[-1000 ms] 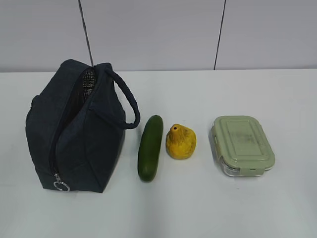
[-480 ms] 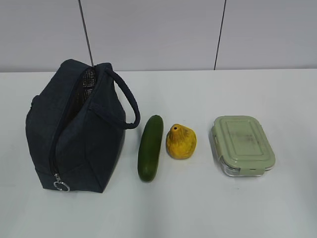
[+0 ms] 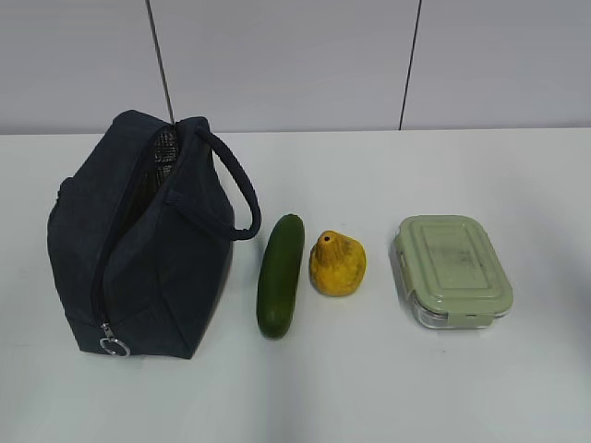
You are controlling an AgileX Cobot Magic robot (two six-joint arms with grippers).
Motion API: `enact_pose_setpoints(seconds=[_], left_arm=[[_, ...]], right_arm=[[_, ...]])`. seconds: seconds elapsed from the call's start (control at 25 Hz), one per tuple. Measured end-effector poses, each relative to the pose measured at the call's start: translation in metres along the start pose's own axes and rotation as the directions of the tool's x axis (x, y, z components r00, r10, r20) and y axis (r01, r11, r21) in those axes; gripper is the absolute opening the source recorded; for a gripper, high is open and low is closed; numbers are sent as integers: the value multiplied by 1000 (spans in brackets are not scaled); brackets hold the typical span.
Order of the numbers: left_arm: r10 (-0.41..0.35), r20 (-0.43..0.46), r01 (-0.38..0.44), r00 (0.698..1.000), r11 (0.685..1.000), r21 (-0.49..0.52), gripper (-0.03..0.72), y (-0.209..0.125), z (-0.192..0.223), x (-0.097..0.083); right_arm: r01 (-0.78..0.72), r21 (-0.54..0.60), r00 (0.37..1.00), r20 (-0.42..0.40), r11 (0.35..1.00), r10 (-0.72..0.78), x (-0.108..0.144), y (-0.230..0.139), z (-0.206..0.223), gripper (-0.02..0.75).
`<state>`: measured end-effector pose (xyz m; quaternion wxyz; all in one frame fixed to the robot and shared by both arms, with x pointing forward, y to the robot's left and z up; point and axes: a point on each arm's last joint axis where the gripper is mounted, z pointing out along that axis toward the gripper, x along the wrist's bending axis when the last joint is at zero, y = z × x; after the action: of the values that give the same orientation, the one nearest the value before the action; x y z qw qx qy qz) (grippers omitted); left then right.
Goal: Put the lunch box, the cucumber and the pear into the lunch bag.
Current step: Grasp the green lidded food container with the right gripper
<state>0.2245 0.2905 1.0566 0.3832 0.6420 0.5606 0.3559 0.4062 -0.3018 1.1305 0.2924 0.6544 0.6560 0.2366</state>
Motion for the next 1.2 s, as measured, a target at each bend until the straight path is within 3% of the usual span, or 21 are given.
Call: enact_pose_setpoints(seconds=[0.32, 0.56, 0.88, 1.2], left_arm=[[0, 0, 0, 1000, 1000, 0, 241, 0, 0, 0], [0, 0, 0, 1000, 1000, 0, 241, 0, 0, 0], [0, 0, 0, 1000, 1000, 0, 241, 0, 0, 0], [0, 0, 0, 1000, 1000, 0, 241, 0, 0, 0]], right_arm=[[11, 79, 1000, 11, 997, -12, 3, 64, 52, 486], [-47, 176, 998, -36, 983, 55, -3, 81, 101, 485], [-150, 363, 937, -244, 920, 249, -38, 65, 160, 484], [-183, 435, 803, -452, 882, 389, -66, 52, 184, 484]])
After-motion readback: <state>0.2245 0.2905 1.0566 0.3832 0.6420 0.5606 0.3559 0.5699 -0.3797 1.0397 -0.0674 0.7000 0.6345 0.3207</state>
